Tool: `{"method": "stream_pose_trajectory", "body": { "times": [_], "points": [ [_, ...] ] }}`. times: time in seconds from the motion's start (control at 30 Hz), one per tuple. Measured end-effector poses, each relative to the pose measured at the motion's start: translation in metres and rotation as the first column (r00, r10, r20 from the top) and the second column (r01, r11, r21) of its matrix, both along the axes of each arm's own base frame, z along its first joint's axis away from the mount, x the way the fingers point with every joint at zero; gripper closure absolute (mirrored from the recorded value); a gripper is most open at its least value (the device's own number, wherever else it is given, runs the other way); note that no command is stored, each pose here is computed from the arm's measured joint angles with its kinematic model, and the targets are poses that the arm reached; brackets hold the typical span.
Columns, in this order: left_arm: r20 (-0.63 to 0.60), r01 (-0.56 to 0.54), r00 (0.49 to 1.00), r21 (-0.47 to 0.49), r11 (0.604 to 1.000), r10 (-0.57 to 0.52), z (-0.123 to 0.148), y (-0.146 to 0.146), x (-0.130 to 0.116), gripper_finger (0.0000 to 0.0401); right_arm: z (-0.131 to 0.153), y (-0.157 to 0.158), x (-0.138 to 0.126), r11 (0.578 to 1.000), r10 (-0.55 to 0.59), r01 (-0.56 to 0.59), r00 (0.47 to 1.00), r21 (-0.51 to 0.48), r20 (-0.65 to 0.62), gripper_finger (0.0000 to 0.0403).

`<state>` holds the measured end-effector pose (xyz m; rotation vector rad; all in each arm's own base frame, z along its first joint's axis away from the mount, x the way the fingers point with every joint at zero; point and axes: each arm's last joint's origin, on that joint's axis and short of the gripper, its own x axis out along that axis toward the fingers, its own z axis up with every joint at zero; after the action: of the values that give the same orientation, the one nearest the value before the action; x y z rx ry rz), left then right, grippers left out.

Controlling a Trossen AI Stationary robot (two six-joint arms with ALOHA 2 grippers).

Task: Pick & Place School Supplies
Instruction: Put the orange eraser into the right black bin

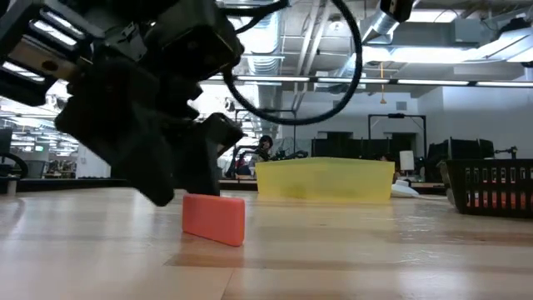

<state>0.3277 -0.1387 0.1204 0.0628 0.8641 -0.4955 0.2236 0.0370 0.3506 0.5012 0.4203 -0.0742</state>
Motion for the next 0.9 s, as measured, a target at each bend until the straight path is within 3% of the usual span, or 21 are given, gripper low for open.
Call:
{"method": "stream_pose_trajectory", "body": {
  "times": [0.27, 0.57, 0.77, 0.9],
  "points": [
    [-0.006, 0.010, 1.000, -0.002, 1.000, -0.010, -0.011, -0.001, 0.003, 0.0228, 0.000, 0.000, 0.000, 1.000, 0.000, 0.000, 1.000, -0.001, -0.003, 0.0286],
    [0.010, 0.008, 1.000, -0.055, 0.998, -0.008, -0.018, -0.003, 0.008, 0.0284, -0.001, 0.000, 0.000, 1.000, 0.000, 0.000, 1.000, -0.002, -0.008, 0.0287],
    [-0.052, -0.131, 0.991, -0.130, 0.983, 0.125, -0.018, 0.007, 0.012, 0.0375, 0.000, 0.000, 0.000, 1.000, -0.002, 0.002, 1.000, -0.016, -0.004, 0.0299],
    [-0.045, -0.201, 0.980, -0.148, 0.968, 0.196, -0.011, 0.018, 0.021, 0.0374, 0.003, -0.001, 0.001, 0.999, -0.011, 0.013, 0.999, -0.047, 0.039, 0.0315]
  ]
}}
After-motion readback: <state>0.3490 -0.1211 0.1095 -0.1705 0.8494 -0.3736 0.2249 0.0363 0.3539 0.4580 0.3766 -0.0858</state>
